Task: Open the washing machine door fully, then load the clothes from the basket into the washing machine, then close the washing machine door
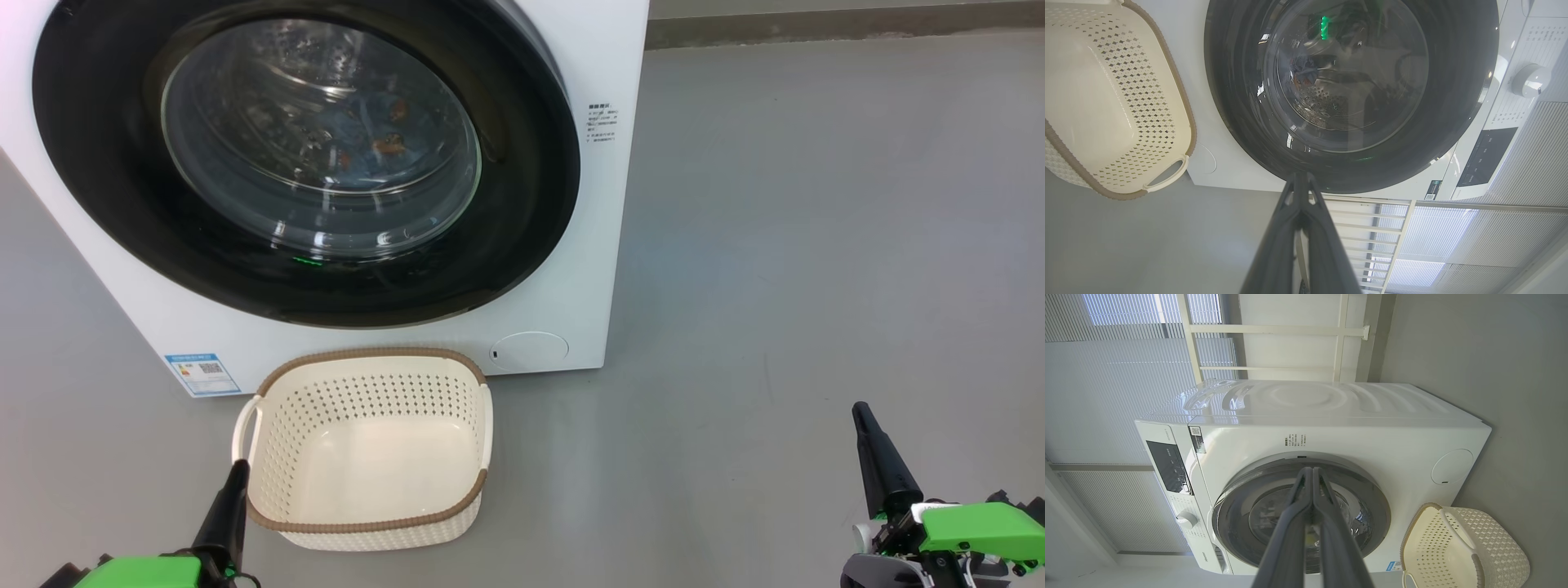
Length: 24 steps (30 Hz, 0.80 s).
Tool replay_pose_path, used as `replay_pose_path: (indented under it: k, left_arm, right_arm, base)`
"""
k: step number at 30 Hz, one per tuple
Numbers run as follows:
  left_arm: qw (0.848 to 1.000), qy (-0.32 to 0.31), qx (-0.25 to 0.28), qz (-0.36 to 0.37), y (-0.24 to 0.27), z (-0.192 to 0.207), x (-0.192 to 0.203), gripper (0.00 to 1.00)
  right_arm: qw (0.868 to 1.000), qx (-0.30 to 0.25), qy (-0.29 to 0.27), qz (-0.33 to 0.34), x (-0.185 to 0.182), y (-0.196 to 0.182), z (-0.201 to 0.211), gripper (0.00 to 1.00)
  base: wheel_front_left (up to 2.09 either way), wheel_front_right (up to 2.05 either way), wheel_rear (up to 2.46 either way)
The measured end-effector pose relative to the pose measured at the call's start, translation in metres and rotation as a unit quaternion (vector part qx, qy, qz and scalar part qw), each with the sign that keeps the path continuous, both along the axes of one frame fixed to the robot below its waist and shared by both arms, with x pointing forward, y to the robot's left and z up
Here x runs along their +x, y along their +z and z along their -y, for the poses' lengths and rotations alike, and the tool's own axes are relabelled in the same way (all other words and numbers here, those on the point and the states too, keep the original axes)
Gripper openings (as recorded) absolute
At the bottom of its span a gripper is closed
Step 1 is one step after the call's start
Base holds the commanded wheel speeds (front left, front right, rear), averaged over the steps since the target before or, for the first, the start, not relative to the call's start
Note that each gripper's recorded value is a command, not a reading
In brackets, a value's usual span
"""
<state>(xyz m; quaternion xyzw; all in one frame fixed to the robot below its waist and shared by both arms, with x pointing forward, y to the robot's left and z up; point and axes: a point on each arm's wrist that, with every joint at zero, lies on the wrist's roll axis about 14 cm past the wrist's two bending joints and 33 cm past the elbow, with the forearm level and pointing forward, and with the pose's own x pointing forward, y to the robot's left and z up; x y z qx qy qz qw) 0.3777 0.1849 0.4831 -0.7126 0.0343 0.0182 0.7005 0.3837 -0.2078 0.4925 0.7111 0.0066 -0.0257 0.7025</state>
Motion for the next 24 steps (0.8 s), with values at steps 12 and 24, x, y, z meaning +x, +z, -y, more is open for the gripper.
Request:
replay_pose_path:
  k: [12, 24]
  left_arm:
    - [1.000, 0.000, 0.000, 0.000, 0.0000, 0.0000, 0.0000, 0.00]
    - [1.000, 0.000, 0.000, 0.000, 0.0000, 0.0001, 0.0000, 0.00]
  right_arm:
    - [1.000, 0.000, -0.003, 0.000, -0.0001, 0.0000, 0.0015, 0.00]
    - [1.000, 0.001, -0.004, 0.000, -0.0002, 0.0000, 0.0021, 0.00]
  base:
    - [0.00, 0.00, 0.00]
    - [0.00, 0.00, 0.00]
